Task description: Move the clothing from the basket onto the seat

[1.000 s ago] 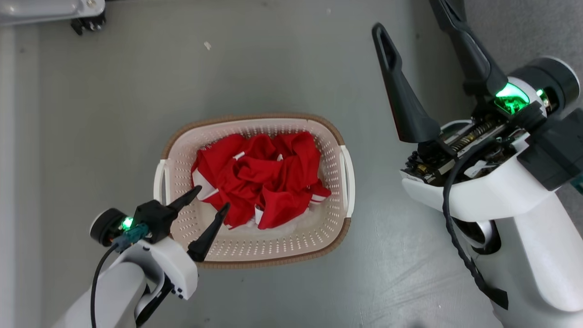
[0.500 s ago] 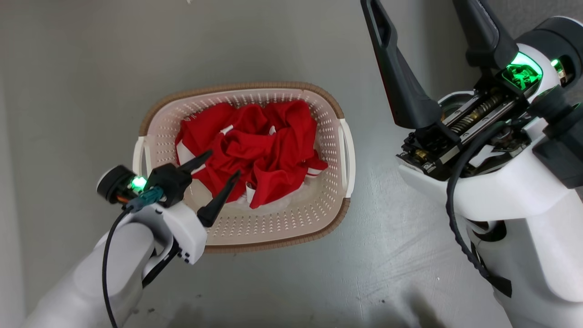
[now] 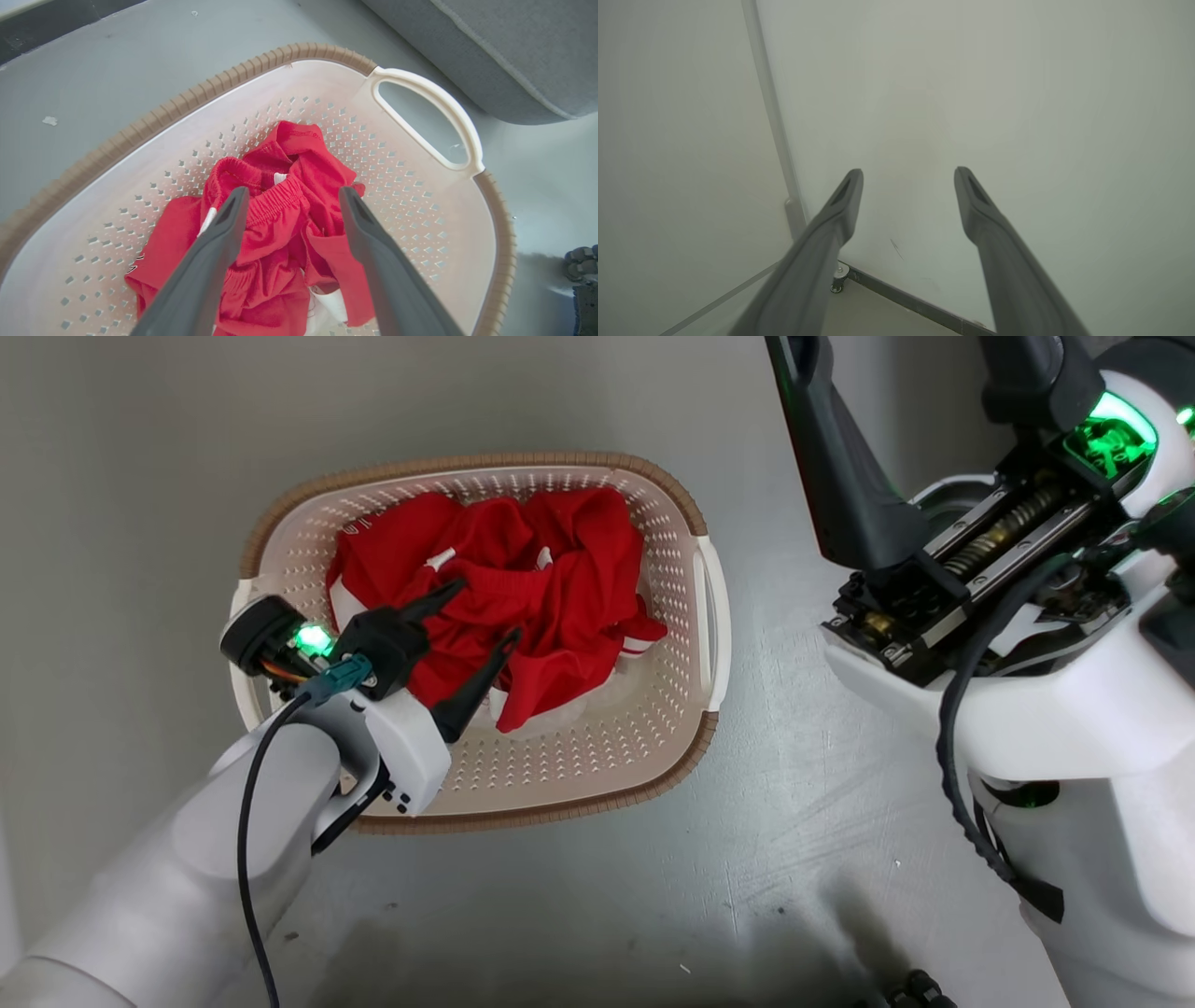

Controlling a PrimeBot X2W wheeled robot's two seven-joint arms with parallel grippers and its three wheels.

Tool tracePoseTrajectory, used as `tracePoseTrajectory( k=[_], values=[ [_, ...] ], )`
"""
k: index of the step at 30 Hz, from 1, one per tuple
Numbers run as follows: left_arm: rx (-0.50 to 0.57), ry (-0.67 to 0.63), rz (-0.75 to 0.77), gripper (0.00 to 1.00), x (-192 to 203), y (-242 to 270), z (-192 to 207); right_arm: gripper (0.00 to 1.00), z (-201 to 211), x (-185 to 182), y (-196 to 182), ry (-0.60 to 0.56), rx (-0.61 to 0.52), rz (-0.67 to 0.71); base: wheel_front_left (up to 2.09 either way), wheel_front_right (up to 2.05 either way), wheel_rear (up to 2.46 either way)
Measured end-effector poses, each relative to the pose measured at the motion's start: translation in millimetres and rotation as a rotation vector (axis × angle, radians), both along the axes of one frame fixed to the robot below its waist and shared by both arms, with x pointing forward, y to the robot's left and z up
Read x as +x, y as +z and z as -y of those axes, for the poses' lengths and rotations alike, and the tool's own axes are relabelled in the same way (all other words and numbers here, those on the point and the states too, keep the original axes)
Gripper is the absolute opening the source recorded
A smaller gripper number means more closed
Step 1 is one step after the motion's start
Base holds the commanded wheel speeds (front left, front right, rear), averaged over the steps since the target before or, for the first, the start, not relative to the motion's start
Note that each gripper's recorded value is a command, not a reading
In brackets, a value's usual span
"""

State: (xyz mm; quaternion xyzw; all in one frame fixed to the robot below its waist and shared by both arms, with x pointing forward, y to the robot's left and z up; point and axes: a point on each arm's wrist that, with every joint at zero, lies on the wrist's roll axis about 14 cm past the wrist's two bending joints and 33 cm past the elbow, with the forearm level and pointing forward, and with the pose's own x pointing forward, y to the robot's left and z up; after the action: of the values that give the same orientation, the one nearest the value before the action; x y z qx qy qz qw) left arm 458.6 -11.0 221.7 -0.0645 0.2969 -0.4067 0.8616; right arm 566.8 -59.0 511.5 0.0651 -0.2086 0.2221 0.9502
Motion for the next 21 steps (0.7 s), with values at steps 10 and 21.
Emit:
tracePoseTrajectory(
  k=[10,21],
  values=[
    [0.025,-0.069,-0.031,1.0,-9,-25,9,1.0,4,6,-23,-0.008,-0.004,-0.04,0.0,0.0,0.0],
    [0.137,-0.094,-0.111,1.0,-12,-66,-4,1.0,9,13,-42,-0.024,-0.01,-0.063,0.0,0.0,0.0]
  ],
)
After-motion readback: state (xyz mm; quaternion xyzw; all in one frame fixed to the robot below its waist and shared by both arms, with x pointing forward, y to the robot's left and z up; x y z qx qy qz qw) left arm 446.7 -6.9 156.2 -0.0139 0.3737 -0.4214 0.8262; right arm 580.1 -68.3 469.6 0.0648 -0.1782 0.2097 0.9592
